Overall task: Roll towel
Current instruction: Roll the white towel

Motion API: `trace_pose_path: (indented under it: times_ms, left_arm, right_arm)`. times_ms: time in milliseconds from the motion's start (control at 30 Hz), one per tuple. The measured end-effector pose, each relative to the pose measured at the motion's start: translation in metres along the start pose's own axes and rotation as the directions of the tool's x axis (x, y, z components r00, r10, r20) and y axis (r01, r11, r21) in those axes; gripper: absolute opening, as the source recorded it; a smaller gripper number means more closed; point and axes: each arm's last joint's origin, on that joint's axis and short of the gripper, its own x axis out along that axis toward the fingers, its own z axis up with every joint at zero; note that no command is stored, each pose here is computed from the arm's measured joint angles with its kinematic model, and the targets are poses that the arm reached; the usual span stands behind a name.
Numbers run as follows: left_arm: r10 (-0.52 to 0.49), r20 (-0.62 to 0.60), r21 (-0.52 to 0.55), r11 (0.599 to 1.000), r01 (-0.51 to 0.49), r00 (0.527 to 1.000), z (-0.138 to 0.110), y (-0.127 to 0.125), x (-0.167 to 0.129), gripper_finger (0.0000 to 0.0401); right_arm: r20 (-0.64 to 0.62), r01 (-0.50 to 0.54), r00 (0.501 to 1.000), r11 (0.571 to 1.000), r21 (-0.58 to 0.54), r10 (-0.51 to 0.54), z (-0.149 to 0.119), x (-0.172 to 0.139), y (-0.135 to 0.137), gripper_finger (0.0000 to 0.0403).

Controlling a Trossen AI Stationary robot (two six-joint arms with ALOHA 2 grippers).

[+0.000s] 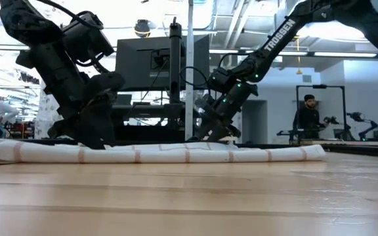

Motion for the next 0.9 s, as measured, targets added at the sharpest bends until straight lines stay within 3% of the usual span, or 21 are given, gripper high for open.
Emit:
trace_pose_path:
  times_ms: [200, 533, 733, 900]
  left_arm:
    - [-0.004, -0.001, -0.001, 1.0, 0.004, 1.0, 0.0, 0.0, 0.0, 0.0146]
    - [-0.018, -0.001, 0.016, 1.0, 0.018, 1.0, 0.003, -0.004, -0.001, 0.0146]
    - [-0.019, 0.002, 0.027, 0.999, 0.019, 1.0, 0.004, -0.004, -0.001, 0.0146]
    - [-0.018, 0.004, 0.022, 1.0, 0.018, 1.0, 0.004, -0.004, -0.001, 0.0146]
  right_arm:
    - [0.083, 0.008, 0.997, 1.0, 0.024, -0.01, 0.018, -0.009, -0.012, 0.0162]
    - [-0.223, -0.016, 0.975, 1.0, -0.026, 0.01, 0.001, -0.017, -0.001, 0.0162]
    - [-0.157, 0.077, 0.983, 0.989, -0.127, -0.097, 0.001, -0.01, 0.012, 0.0162]
    - [-0.17, 0.095, 0.979, 0.987, -0.133, -0.117, -0.002, -0.004, 0.011, 0.0162]
